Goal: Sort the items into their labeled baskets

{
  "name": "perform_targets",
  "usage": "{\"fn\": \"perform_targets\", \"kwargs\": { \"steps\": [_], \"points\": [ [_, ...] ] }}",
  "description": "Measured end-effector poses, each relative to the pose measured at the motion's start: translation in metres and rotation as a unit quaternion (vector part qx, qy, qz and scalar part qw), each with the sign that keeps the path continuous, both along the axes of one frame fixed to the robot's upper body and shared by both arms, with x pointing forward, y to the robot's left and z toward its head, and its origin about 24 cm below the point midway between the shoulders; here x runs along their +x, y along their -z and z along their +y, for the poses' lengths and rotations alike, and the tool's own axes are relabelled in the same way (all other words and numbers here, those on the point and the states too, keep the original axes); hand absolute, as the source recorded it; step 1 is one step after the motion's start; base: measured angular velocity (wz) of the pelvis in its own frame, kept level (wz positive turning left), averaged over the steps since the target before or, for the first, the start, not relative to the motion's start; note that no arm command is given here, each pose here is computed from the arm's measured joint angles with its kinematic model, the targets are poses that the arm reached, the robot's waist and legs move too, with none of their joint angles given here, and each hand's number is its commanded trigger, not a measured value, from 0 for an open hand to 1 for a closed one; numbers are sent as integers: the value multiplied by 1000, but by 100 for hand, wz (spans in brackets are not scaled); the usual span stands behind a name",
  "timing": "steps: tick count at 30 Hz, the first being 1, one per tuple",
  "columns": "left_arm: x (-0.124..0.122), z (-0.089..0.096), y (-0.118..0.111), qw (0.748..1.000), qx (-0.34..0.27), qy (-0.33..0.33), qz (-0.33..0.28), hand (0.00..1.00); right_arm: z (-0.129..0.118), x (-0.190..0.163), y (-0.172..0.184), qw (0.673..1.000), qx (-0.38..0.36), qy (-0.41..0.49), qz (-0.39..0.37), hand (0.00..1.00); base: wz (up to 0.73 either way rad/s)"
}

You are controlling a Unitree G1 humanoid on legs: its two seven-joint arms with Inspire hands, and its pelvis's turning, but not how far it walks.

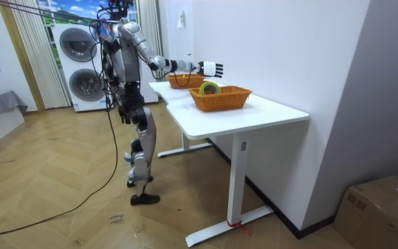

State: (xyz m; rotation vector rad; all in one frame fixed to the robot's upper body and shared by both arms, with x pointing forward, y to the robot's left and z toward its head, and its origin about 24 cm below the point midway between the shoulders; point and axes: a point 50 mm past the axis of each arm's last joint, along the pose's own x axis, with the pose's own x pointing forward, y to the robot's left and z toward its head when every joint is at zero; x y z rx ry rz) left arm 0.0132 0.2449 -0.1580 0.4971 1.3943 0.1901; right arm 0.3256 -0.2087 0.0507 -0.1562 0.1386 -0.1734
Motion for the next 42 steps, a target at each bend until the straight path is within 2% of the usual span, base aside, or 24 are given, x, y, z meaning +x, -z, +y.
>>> {"fn": "perform_targets", "kwargs": {
  "steps": [25, 34, 42],
  "points": [
    [-2, -1, 0, 1000, -1, 0, 2, 0, 10, -1, 6, 1000, 17, -12, 10, 0, 1],
    [-2, -2, 1, 1000, -3, -1, 2, 0, 8, -2, 18, 999, 13, -26, 38, 0, 2],
    [-11, -2, 1, 1000, -1, -6, 21, 0, 11, -7, 35, 996, -20, -43, 78, 0, 0]
  ]
}}
